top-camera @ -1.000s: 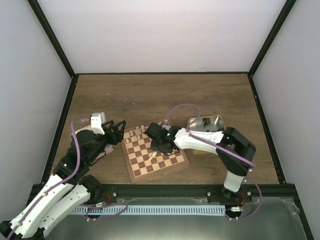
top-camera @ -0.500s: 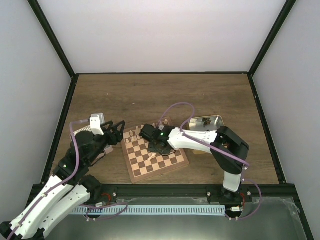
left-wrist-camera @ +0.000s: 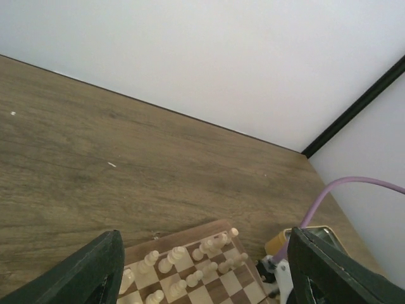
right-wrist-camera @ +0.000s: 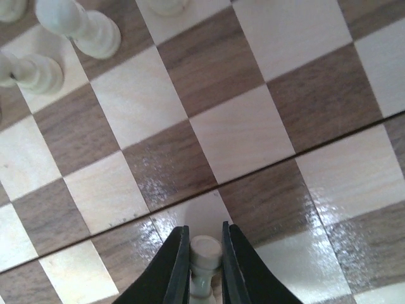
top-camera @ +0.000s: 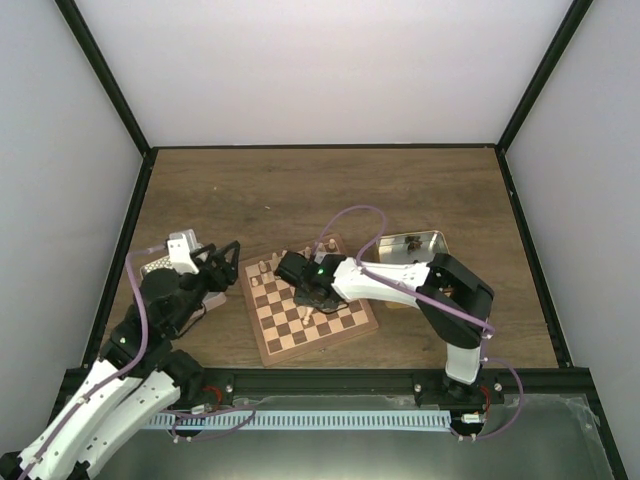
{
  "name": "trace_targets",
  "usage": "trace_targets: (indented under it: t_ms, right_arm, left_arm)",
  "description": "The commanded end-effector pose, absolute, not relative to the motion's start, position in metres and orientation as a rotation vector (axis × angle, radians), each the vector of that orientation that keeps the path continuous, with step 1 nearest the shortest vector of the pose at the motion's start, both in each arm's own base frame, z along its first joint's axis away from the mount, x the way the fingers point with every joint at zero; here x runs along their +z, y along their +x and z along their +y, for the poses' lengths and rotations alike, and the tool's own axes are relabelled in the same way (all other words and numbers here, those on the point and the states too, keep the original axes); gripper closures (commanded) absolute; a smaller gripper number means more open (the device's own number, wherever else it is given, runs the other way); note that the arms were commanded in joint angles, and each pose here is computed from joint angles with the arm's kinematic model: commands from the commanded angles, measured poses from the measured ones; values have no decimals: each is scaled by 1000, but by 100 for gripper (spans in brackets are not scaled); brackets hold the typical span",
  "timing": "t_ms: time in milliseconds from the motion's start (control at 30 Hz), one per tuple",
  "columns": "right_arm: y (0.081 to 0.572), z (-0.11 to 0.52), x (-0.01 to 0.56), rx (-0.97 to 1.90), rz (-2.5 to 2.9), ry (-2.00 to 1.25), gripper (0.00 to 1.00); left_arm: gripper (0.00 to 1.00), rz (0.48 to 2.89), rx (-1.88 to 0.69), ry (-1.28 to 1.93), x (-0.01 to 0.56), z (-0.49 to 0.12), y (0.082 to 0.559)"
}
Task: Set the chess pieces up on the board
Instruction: Pick up the chess piece from the chessboard.
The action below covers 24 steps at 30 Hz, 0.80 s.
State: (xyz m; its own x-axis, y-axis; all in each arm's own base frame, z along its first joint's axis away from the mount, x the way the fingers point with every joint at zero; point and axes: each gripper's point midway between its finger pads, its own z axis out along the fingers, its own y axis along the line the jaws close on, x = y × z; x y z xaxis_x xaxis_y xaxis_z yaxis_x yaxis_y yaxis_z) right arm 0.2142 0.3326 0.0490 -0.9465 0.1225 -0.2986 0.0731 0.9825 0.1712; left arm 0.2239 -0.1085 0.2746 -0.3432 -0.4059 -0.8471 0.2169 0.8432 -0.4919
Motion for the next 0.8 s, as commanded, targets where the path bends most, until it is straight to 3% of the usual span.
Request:
trace_targets:
  t_ms: [0,500,600,767]
  right_arm:
    - [232,341,67,329,2686,206,96]
    - [236,332,144,1059,2444,671,99]
    - [237,334,162,1227,2373,768,99]
    - [239,333,182,1382,2276,879,99]
  left_arm:
    - [27,1840,-766,-79,266,-128,216]
    - [28,1799,-1287,223,221,-202,177]
    - [35,1792,-1325,252,214,-209,176]
    - [37,1769,-1367,245,214,-216,180]
